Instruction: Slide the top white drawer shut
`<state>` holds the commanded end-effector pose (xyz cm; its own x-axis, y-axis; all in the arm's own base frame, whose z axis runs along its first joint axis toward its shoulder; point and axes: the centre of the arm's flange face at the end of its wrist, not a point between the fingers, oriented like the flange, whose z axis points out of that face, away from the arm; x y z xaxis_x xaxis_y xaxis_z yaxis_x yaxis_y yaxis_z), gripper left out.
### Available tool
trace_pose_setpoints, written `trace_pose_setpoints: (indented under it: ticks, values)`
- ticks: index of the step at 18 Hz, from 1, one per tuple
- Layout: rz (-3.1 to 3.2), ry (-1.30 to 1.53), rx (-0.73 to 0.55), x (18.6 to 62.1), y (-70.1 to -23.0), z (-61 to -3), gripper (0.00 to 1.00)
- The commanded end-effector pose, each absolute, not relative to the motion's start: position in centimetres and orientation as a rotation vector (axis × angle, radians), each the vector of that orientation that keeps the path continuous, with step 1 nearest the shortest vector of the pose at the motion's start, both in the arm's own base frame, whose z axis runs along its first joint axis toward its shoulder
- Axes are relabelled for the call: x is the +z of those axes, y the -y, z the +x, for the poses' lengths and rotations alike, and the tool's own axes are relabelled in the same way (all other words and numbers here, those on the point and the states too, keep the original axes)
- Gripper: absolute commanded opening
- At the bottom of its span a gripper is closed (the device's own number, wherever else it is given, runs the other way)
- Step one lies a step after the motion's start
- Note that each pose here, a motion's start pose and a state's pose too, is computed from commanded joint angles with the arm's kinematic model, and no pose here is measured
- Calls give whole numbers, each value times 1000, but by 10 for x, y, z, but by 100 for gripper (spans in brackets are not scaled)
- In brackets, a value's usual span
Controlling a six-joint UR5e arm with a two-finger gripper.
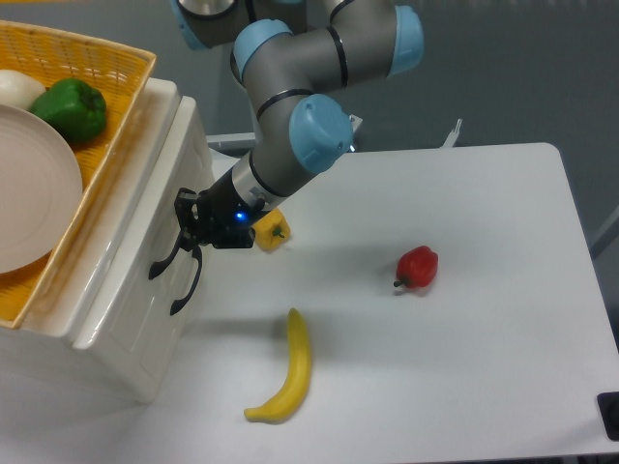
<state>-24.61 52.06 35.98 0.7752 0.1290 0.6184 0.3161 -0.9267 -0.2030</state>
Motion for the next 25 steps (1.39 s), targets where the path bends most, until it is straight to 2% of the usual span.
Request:
trace_pose_setpoints:
  ticks: [10,13,16,21,22,23,25]
  values:
    - [-2677,337,-902,360,-523,-241,5]
    - [-2674,340,-893,359,-521,-248,32]
    - [-2666,368,-874,362,-516,-263,35]
    - [-2638,409,-826,376,-508,-291,50]
    - [-2631,420,-810,379,-505,-300,63]
    - [-2626,438,-789,384,-501,-310,100]
    - [-2644,481,-730,388,-487,-332,100]
